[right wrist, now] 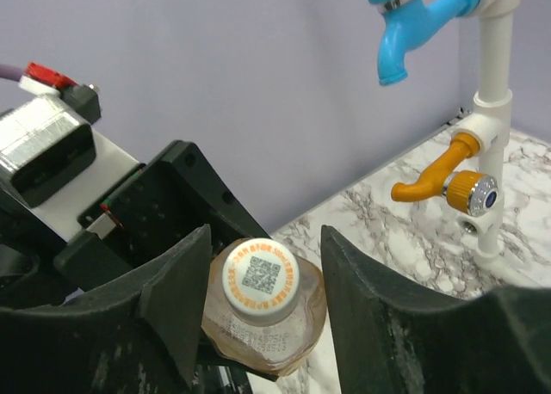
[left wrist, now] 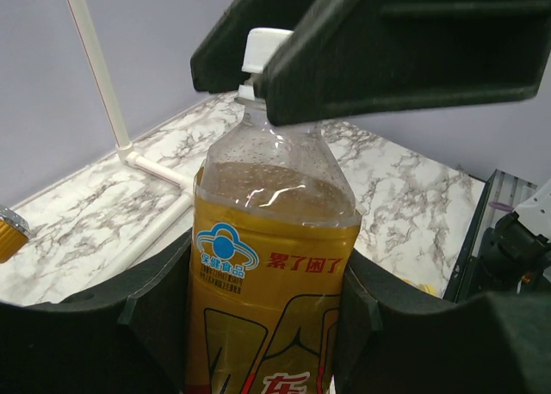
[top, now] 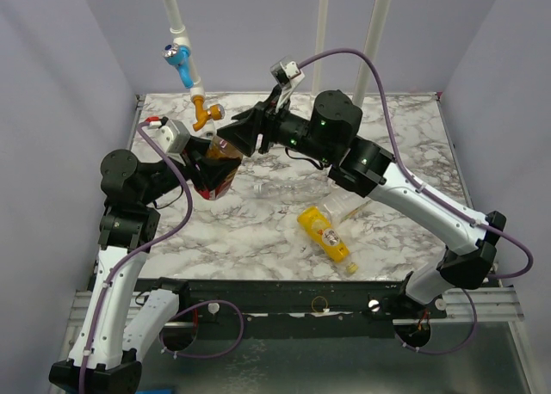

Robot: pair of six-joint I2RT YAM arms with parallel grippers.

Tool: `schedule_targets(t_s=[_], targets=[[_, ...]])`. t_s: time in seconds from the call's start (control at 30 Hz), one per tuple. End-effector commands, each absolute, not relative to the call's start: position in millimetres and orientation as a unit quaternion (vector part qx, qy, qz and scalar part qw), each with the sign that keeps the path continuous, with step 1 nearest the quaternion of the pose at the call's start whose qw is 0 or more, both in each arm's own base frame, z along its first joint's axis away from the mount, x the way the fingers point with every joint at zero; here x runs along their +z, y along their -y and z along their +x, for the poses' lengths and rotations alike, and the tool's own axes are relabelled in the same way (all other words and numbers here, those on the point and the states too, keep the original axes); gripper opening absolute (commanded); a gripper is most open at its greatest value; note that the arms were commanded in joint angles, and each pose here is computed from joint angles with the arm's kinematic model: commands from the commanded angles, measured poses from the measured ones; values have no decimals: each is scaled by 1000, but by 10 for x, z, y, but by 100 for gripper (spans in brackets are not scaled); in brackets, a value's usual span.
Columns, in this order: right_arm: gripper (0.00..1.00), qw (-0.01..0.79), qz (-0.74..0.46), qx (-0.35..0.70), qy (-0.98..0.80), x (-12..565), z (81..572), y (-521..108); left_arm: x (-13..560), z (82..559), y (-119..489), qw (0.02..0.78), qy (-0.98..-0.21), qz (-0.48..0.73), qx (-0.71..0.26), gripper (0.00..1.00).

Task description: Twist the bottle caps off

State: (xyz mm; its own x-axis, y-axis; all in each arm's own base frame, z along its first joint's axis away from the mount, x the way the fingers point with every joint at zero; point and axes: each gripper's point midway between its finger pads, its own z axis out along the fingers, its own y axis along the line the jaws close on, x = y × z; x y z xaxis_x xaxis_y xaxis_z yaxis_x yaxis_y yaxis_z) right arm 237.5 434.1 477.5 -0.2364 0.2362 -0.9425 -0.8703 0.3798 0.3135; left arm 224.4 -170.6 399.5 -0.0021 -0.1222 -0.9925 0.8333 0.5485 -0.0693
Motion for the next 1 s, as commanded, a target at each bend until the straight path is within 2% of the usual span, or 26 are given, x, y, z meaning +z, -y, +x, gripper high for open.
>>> schedule_targets(t_s=[0.0,0.13,0.23,0.4,0.53,0.8,0.97], targets=[[56,572,-250,491,-608,4821,2359,-4271,4109,2227,1695,650,-595,288,-375,20],[45,577,-243,494,-604,4863,2350,-4240,4106,2228,1695,649,-596,287,-376,20],[43,580,-241,496,-600,4888,2338,-4215,4102,2217,1696,649,-595,286,-378,20],[58,589,-242,496,-590,4980,2319,-4167,4090,2201,1697,649,-595,288,-378,20],[58,596,-241,492,-587,5034,2317,-4132,4104,2198,1699,649,-594,288,-379,20],[47,586,-246,495,-593,4967,2303,-4167,4127,2192,1704,648,-593,288,-381,20],[27,581,-252,498,-592,4962,2284,-4189,4147,2164,1716,645,-592,288,-388,20]])
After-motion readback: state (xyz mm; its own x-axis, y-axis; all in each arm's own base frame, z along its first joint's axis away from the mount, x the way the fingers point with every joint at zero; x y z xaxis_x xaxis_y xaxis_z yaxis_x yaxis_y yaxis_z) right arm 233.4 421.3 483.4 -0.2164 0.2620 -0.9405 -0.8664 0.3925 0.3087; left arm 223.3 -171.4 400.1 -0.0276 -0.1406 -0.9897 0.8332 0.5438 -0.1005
